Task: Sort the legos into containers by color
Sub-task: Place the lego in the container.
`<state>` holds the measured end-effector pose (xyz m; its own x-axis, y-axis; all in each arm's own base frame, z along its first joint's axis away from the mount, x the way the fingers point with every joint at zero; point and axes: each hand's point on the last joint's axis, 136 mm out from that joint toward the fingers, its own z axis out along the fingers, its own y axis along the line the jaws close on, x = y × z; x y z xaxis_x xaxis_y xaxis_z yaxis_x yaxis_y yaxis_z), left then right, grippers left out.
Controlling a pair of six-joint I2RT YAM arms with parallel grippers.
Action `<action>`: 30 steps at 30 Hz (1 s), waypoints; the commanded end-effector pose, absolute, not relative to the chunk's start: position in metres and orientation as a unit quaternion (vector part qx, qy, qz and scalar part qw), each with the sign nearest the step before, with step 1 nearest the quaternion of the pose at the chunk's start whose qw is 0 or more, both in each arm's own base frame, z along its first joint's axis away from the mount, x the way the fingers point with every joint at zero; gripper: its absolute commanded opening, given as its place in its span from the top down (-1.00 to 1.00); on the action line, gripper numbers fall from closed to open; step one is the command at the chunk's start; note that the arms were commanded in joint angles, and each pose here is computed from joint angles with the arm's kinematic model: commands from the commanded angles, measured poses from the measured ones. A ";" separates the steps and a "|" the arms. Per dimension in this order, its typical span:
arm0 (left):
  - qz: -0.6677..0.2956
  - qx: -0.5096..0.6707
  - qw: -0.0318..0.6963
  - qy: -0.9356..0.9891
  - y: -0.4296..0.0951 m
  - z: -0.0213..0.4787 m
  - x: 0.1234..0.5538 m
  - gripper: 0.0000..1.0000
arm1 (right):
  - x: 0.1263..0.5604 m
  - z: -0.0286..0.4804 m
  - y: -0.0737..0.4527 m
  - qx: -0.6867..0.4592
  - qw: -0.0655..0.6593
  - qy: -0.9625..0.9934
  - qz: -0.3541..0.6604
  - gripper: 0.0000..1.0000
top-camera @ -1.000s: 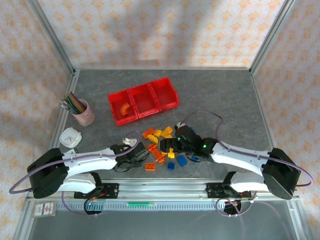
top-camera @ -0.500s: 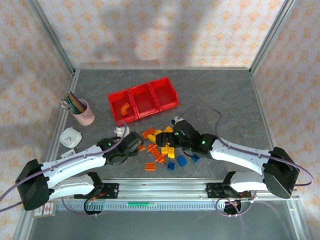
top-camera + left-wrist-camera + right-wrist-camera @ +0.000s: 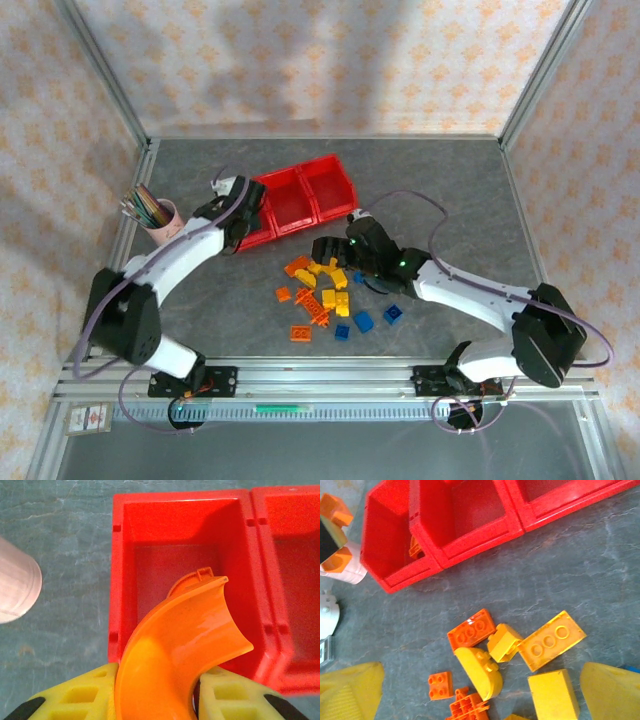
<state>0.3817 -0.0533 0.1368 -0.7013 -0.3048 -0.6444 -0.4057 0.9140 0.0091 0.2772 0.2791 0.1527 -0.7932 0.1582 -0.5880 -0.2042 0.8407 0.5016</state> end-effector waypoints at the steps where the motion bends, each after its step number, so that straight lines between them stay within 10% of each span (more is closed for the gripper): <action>1: 0.095 -0.182 0.345 0.916 -0.044 0.140 0.417 0.32 | 0.290 0.167 0.278 -0.013 0.350 0.895 0.277 -1.00; 16: 0.084 -0.185 0.338 0.919 -0.033 0.143 0.440 -0.24 | 0.290 0.177 0.272 -0.026 0.363 0.893 0.265 -1.00; 30: -0.044 -0.123 0.325 0.936 -0.092 0.145 0.341 -0.35 | 0.250 0.131 0.271 -0.067 0.288 0.913 0.281 -1.00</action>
<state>0.3645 -0.0763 0.1566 -0.7239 -0.2698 -0.6350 -0.2365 0.9616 -0.1390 0.2641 0.2740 0.1350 -0.8115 0.0713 -0.5800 -0.2610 0.8439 0.4688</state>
